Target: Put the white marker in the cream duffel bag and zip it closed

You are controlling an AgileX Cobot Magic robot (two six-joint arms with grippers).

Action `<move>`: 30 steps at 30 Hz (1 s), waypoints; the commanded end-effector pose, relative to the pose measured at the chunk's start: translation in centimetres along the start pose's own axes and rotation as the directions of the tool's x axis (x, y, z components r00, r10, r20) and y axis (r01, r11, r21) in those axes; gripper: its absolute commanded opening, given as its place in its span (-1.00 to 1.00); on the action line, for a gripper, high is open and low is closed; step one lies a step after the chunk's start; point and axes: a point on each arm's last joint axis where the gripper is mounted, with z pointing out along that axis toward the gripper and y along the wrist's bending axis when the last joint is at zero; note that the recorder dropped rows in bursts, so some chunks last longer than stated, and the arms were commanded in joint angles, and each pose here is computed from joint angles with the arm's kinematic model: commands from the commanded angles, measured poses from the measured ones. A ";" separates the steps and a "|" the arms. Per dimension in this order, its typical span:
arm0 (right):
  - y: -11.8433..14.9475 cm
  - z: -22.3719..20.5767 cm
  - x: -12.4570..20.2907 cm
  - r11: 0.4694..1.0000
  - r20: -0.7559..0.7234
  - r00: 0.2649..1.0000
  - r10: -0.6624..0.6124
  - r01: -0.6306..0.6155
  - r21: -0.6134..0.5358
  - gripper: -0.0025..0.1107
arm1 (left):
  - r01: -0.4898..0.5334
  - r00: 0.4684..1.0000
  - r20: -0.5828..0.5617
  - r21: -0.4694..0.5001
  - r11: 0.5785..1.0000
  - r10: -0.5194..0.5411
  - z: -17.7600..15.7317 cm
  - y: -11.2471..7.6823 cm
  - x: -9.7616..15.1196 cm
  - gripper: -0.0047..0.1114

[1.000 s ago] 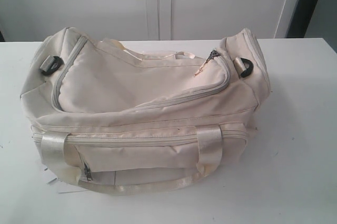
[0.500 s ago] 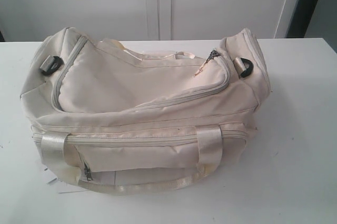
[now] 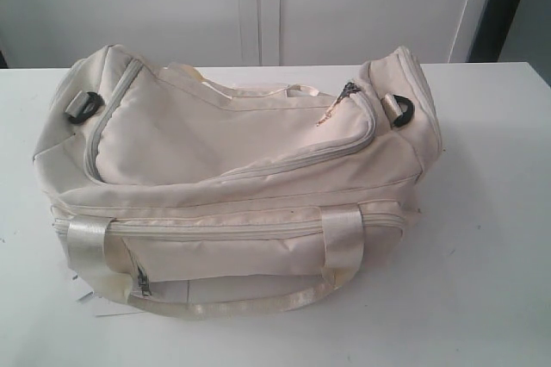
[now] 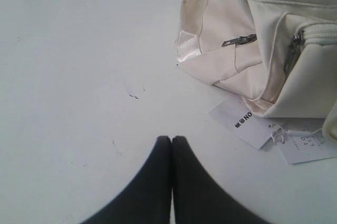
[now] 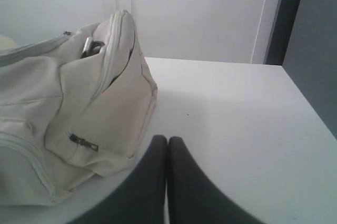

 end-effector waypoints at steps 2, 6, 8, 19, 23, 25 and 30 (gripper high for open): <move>-0.1 0.2 1.6 1.000 -0.016 1.000 0.008 -0.007 0.007 -0.96 | 0.018 1.000 -0.001 0.003 1.000 -0.018 0.0 0.0 0.2 -0.92; -0.1 0.4 2.5 1.000 -0.034 0.999 0.006 -0.006 0.009 -0.96 | 0.018 1.000 -0.001 0.003 1.000 -0.018 0.0 0.0 0.2 -0.92; -0.1 0.4 2.4 1.000 -0.022 1.000 0.006 -0.006 0.009 -0.96 | 0.018 1.000 -0.001 0.003 1.000 -0.018 0.0 0.0 0.2 -0.92; -0.2 0.3 3.2 0.999 -0.100 0.995 -0.028 0.030 0.015 -0.96 | 0.018 1.000 -0.001 0.003 1.000 -0.018 0.0 0.0 0.2 -0.92; -0.2 0.3 3.2 0.999 -0.102 0.994 -0.034 0.036 0.016 -0.96 | 0.018 1.000 -0.001 0.003 1.000 -0.018 0.0 0.0 0.2 -0.92; -0.2 0.3 3.2 0.999 -0.102 0.994 -0.034 0.036 0.016 -0.96 | 0.018 1.000 -0.001 0.003 1.000 -0.018 0.0 0.0 0.2 -0.92; -0.2 0.3 3.2 0.999 -0.102 0.994 -0.034 0.036 0.016 -0.96 | 0.018 1.000 -0.001 0.003 1.000 -0.018 0.0 0.0 0.2 -0.92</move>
